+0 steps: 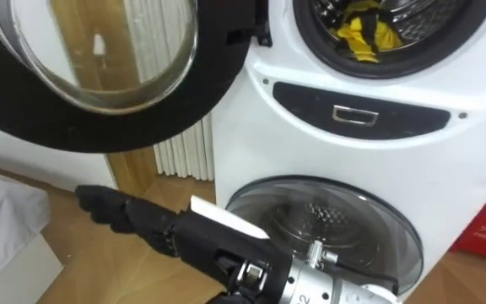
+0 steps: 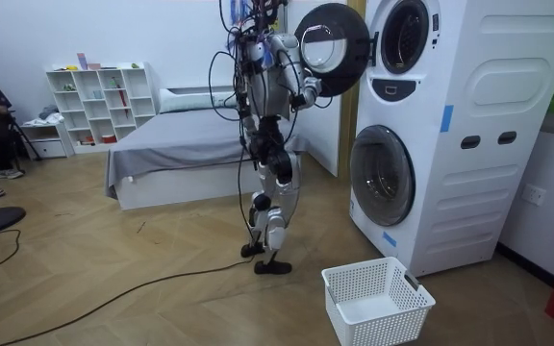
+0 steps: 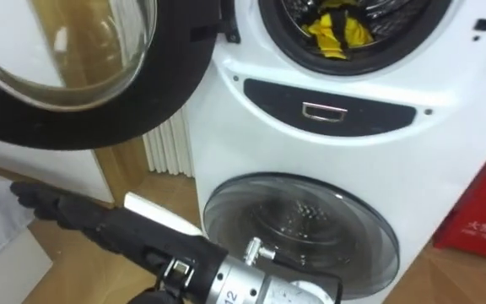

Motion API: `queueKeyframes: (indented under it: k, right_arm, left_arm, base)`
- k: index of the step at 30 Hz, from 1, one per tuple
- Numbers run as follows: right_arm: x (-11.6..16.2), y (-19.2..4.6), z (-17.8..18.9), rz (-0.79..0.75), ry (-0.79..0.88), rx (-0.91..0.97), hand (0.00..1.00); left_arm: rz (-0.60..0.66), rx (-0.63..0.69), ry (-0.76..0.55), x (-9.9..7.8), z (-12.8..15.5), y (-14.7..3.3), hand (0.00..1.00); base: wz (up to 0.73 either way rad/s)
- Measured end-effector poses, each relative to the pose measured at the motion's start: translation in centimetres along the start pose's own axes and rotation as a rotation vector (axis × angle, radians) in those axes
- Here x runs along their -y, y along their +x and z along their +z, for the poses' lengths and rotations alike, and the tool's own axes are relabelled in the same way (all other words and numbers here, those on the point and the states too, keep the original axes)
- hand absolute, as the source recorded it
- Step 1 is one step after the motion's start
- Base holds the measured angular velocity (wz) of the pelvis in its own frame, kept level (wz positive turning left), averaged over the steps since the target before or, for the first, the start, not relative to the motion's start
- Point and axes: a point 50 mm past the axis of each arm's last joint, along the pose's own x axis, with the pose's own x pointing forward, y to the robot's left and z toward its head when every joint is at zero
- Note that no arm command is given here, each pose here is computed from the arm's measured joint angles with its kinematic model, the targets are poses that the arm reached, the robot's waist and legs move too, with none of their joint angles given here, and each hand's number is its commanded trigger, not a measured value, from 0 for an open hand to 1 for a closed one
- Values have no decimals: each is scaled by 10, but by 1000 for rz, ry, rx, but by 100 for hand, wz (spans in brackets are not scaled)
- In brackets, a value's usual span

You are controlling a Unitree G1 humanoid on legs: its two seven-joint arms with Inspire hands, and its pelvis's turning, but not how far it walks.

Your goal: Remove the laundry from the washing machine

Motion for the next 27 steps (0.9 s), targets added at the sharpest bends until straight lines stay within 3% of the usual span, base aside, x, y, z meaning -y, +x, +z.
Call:
queueKeyframes:
  k: [13,25,27]
  right_arm:
    - [2,-1,-1,-50,-46,-24,0]
    - [4,-37,-24,-211,-59,-182,0]
    - [3,-34,-23,-216,-67,-173,0]
  left_arm:
    - [0,-36,-8,6,-13,-3,0]
    - [5,-79,-42,17,-25,-5,0]
    - [33,-90,-47,7,-28,-6,0]
  base:
    - [9]
    - [-11]
    - [-36]
